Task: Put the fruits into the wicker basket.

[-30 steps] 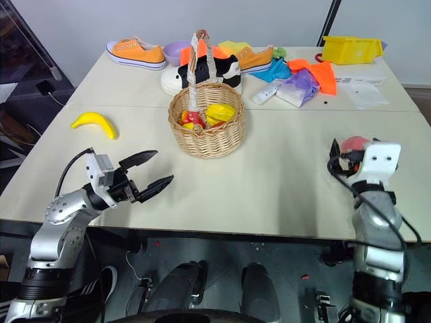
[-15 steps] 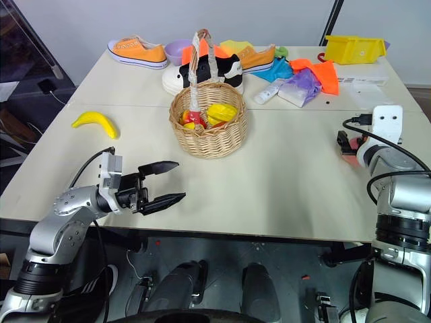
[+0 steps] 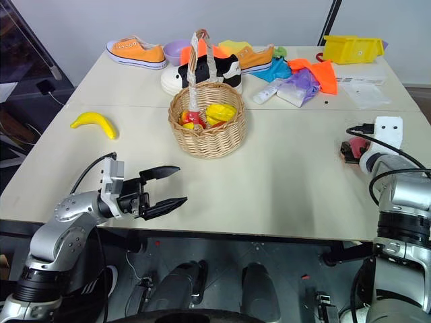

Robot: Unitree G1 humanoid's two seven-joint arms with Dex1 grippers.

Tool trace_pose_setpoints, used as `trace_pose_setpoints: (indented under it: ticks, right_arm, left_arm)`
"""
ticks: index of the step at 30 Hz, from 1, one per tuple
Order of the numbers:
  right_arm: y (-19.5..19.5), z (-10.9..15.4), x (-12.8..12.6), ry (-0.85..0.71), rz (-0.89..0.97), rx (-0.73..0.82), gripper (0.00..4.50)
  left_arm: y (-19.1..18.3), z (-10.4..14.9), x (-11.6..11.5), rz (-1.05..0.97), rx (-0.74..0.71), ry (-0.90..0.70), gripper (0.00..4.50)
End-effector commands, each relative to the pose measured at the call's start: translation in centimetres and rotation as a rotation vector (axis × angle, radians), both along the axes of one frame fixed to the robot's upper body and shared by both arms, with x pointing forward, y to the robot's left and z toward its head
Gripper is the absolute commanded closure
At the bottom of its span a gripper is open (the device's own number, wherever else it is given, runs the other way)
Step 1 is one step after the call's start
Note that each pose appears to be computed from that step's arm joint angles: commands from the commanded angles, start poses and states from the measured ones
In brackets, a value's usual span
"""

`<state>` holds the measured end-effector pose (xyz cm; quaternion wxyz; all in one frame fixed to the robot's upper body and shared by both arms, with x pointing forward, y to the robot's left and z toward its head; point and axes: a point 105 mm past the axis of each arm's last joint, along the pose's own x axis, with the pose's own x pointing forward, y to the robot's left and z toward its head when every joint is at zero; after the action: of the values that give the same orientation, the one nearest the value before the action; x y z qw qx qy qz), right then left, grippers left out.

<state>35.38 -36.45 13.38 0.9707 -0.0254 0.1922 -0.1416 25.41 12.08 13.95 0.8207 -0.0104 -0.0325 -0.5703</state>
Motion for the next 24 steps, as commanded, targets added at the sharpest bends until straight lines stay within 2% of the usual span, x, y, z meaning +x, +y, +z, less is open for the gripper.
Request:
trace_pose_setpoints:
  ticks: [1, 8, 10, 12, 16, 19, 22, 24]
  right_arm:
    - [-0.6, 1.8, 0.2, -0.067, -0.029, 0.018, 0.03]
    - [-0.5, 1.4, 0.4, -0.074, -0.025, 0.021, 0.03]
    - [-0.5, 1.5, 0.5, -0.084, -0.025, 0.029, 0.54]
    - [-0.4, 1.5, 0.5, -0.086, -0.022, 0.017, 1.26]
    - [0.0, 1.6, 0.4, -0.101, -0.011, 0.041, 1.26]
    - [0.8, 2.3, 0.2, -0.118, 0.038, -0.016, 1.26]
    - [3.0, 4.0, 0.1, -0.166, 0.149, -0.034, 1.26]
    - [6.1, 5.6, 0.0, -0.210, 0.278, -0.003, 1.26]
  left_arm:
    - [0.1, 0.9, -0.2, 0.011, -0.008, -0.048, 0.00]
    - [0.1, 1.0, -0.2, 0.027, -0.020, -0.053, 0.00]
    - [0.1, 1.1, -0.1, 0.032, -0.019, -0.057, 0.00]
    - [0.2, 1.1, 0.0, 0.040, -0.021, -0.058, 0.00]
    - [0.4, 1.1, 0.2, 0.056, -0.021, -0.064, 0.00]
    - [0.7, 1.2, 0.5, 0.092, -0.029, -0.077, 0.00]
    - [1.4, 1.8, 1.0, 0.142, -0.048, -0.094, 0.00]
    - [2.1, 2.0, 1.3, 0.183, -0.044, -0.103, 0.00]
